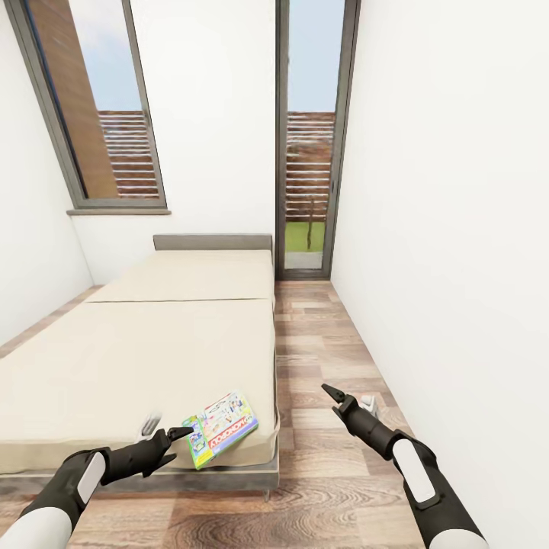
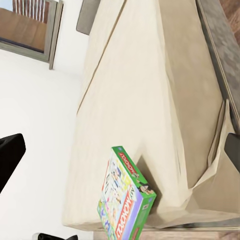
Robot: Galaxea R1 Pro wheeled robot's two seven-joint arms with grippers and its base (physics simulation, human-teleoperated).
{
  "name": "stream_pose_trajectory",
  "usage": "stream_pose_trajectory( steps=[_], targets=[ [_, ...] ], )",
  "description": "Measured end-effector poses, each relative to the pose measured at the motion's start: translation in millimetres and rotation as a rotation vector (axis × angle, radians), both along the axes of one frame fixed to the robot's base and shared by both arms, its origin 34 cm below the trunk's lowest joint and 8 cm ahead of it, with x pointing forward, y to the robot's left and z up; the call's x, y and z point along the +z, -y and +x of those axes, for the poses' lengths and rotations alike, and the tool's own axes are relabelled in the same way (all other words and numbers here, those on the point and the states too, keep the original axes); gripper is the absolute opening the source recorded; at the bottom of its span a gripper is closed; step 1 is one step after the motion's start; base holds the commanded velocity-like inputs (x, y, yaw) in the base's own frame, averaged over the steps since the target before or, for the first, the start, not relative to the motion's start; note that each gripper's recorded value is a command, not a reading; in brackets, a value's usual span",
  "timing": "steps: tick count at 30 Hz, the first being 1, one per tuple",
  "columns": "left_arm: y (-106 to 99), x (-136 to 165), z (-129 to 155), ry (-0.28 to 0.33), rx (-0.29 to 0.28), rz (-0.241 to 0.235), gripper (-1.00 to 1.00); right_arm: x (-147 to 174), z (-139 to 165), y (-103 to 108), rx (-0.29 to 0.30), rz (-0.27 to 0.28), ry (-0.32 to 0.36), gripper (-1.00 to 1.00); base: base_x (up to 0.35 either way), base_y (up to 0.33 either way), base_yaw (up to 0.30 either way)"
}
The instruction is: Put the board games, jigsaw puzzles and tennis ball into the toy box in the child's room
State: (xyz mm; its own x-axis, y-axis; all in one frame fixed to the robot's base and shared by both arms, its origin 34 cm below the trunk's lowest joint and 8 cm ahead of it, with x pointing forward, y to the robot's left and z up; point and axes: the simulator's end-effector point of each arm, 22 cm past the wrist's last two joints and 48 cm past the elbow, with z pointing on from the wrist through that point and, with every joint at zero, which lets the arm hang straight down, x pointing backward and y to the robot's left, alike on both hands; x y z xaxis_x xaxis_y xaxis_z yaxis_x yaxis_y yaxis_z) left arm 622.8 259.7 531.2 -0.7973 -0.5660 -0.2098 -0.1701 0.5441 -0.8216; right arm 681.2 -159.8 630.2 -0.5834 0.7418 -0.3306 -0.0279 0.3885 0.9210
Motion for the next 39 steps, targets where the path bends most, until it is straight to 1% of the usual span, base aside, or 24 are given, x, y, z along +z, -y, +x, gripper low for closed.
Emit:
stream_pose_trajectory(
  steps=[39],
  targets=[
    [0,-29,-8,-0.058,-0.001,0.001,1.00,-32,-2,0,0.002,0.001,-0.057,1.00,0.000,0.000,0.000]
  ],
)
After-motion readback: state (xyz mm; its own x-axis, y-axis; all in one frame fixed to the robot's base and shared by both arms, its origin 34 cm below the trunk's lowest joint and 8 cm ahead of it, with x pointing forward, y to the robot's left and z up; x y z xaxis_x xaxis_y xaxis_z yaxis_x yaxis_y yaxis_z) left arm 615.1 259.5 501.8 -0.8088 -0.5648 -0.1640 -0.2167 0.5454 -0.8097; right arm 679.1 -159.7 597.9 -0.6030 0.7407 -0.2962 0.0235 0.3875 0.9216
